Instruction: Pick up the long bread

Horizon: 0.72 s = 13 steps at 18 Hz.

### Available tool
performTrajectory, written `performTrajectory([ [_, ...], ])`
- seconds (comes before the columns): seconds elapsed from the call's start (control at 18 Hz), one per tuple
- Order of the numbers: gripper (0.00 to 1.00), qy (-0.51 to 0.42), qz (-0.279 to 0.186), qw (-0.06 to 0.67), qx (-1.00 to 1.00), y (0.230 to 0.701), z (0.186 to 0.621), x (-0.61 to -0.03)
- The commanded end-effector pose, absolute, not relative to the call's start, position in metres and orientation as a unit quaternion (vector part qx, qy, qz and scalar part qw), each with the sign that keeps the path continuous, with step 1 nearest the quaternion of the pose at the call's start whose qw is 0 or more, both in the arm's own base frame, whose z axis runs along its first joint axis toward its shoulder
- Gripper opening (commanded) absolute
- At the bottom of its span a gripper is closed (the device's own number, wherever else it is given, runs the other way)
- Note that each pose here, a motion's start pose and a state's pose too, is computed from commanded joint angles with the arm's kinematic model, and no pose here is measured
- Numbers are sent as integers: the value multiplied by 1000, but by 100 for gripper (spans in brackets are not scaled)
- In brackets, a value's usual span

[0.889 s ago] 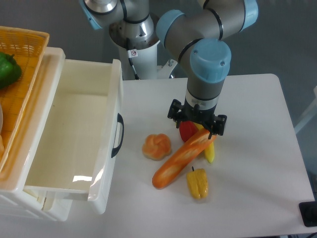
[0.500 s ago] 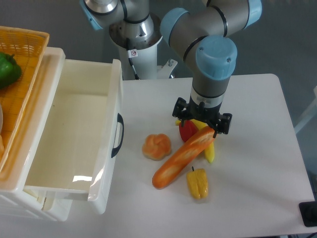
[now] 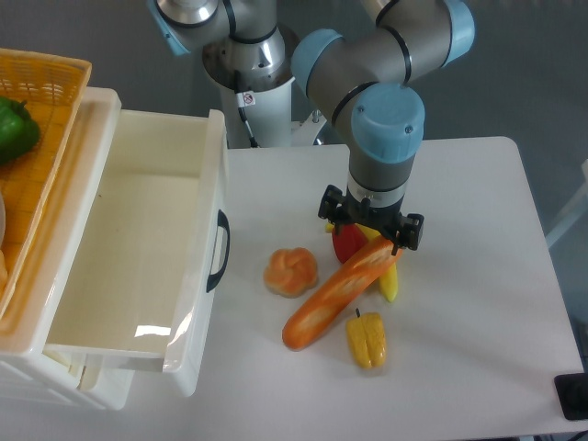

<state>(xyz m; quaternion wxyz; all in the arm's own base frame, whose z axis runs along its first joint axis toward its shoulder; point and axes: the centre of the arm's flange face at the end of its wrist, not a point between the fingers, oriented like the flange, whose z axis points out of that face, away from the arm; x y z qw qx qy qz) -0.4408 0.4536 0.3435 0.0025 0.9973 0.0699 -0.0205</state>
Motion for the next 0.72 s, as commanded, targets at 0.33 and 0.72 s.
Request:
performTrajectory([
  [0.33, 100, 46, -33, 31, 998, 461, 294, -450],
  [0.72, 100, -45, -2, 63, 997, 472, 244, -450],
])
